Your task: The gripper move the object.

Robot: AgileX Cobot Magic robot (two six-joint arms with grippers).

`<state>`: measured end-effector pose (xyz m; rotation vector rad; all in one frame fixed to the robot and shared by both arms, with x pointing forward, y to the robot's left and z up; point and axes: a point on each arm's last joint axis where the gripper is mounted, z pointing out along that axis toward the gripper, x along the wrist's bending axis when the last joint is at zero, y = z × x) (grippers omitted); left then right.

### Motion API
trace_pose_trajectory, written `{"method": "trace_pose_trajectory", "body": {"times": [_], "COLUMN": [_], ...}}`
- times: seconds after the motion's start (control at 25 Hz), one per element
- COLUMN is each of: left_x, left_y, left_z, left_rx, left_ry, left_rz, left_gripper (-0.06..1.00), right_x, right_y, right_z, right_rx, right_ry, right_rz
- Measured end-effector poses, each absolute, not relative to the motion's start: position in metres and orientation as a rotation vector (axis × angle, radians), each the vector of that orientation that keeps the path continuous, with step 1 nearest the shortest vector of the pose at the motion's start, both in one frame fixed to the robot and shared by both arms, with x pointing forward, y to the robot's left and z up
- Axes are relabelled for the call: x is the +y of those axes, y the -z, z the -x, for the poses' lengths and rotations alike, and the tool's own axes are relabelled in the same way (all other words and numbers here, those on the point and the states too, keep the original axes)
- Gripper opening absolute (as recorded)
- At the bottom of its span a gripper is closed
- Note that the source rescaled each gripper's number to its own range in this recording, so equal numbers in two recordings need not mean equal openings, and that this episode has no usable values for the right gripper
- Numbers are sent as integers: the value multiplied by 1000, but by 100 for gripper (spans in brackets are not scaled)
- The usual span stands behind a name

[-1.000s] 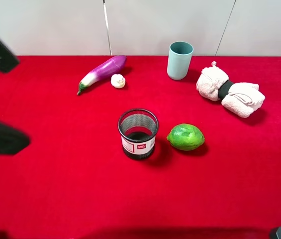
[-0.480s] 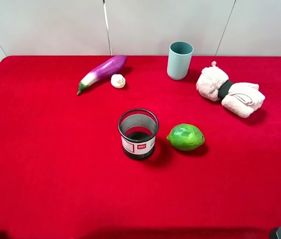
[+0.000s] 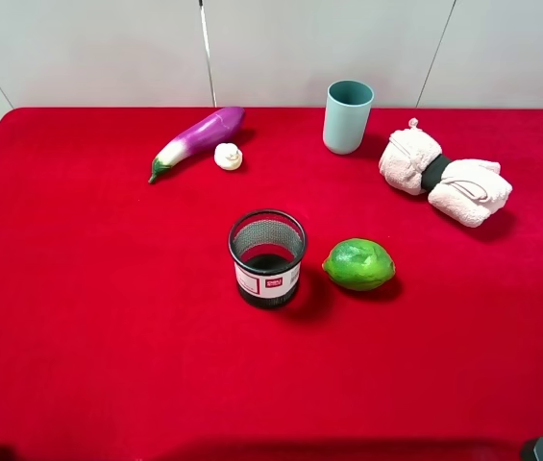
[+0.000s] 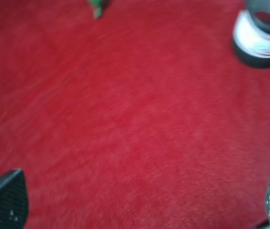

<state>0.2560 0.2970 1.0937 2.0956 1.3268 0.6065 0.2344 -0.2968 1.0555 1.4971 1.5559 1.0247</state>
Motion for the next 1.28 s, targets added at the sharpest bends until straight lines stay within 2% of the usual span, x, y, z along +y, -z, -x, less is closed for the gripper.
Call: {"method": "trace_pose_trajectory", "body": {"times": [0.4,0.64,1.28], "left_x": [299,300,301], "left_y": [-1043,-1041,-1041], "left_z": [-242,-230,-229], "left_rx": [1448,1443,1446], "left_ry": [-736,-809,-817], "left_rz": [-1854,-1768,-1766], "left_gripper": [100,100,100], "right_x": [-297,-297,-297], "right_y": [-1055,-1055,-1055], "right_z": [-234,-234,-234], "right_rx": [1556,1559,1556], "right_ry": [-1025,-1022,-1025], "right_rz": [-1497,-1492,-1497]}}
